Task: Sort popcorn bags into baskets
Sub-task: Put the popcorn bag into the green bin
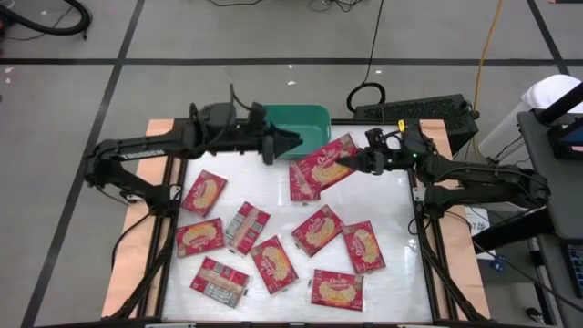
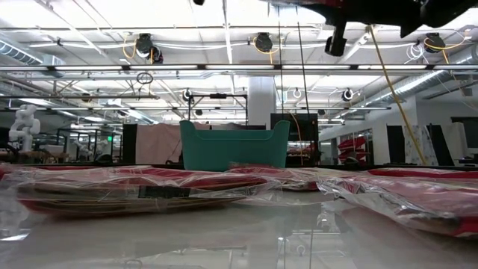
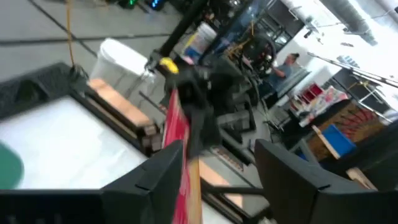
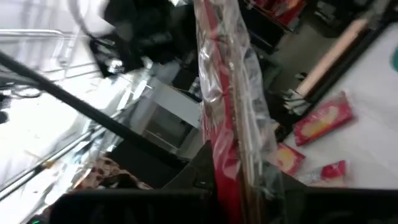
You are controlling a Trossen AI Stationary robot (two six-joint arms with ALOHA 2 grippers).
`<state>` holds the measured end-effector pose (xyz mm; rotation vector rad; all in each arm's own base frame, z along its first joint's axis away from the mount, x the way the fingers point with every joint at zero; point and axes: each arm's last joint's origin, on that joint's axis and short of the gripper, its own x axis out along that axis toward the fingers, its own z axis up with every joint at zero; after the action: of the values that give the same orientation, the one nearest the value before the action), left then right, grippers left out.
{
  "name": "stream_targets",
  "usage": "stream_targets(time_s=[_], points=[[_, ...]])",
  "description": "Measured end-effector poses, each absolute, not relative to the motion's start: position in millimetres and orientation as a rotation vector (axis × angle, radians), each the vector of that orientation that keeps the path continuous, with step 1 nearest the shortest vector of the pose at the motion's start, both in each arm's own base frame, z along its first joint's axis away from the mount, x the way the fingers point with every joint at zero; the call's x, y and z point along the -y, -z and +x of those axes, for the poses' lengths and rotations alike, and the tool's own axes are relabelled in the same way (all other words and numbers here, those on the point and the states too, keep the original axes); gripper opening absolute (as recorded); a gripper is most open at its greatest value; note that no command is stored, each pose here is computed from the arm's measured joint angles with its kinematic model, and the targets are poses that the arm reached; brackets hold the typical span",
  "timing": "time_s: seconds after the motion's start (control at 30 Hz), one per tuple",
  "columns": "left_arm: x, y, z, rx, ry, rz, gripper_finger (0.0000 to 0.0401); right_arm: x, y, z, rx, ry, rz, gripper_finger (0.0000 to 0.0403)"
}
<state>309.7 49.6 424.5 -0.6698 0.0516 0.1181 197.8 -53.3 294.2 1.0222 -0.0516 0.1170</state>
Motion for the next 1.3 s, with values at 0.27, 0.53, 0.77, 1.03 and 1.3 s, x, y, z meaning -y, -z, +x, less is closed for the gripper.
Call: stream_targets(time_s=[0.27,0.53,0.77,1.03,1.3], points=[[-90.3,-430.2,327.0,-0.141,-0.114,-0.646,0.0297,65.0,-322.2,225.0,-0.054,-0.037,0.929,0.0014],[-121.3,-422.3,322.4,-0.210,-0.142,-0.588,0.0301,87.2,-338.5,243.5,-0.047,0.071,0.891,0.0014],[-140.8,-415.3,311.6,-0.277,-0.150,-0.598,0.0271,96.9,-349.8,245.6,0.051,0.151,0.826,0.0014],[-162.6,-414.9,300.3,-0.266,-0.193,-0.595,0.0269,108.7,-351.9,241.2,0.105,0.220,0.788,0.0021],[-179.3,-414.3,288.8,-0.271,-0.160,-0.610,0.0256,112.6,-355.6,243.4,0.169,0.229,0.711,0.0019]])
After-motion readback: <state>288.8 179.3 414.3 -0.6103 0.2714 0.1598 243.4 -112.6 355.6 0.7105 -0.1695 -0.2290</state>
